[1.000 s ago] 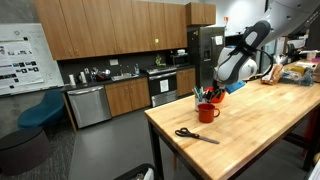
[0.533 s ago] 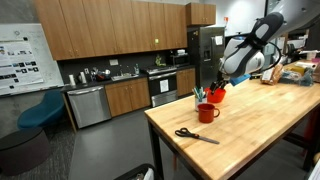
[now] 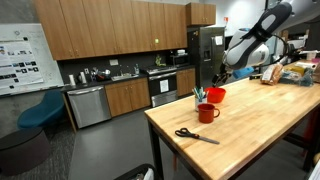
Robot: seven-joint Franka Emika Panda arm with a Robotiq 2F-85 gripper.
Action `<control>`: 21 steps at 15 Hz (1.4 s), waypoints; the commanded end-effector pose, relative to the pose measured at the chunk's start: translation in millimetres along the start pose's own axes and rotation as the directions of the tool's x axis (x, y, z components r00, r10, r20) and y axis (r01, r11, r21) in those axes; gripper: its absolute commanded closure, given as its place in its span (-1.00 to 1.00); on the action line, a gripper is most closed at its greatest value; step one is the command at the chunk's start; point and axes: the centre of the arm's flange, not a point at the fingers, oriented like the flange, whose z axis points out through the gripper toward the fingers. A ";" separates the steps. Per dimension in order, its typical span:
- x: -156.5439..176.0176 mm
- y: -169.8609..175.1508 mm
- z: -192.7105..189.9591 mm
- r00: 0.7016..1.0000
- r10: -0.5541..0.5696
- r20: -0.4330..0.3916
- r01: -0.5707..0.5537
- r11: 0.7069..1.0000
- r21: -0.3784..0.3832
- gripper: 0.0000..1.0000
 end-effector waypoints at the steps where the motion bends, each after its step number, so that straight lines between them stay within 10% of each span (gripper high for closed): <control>1: 20.4 13.9 21.3 1.000 0.024 0.011 -0.024 1.000 -0.019 -1.00; 21: 43.9 53.2 116.3 0.967 0.128 0.220 -0.116 0.991 -0.070 -1.00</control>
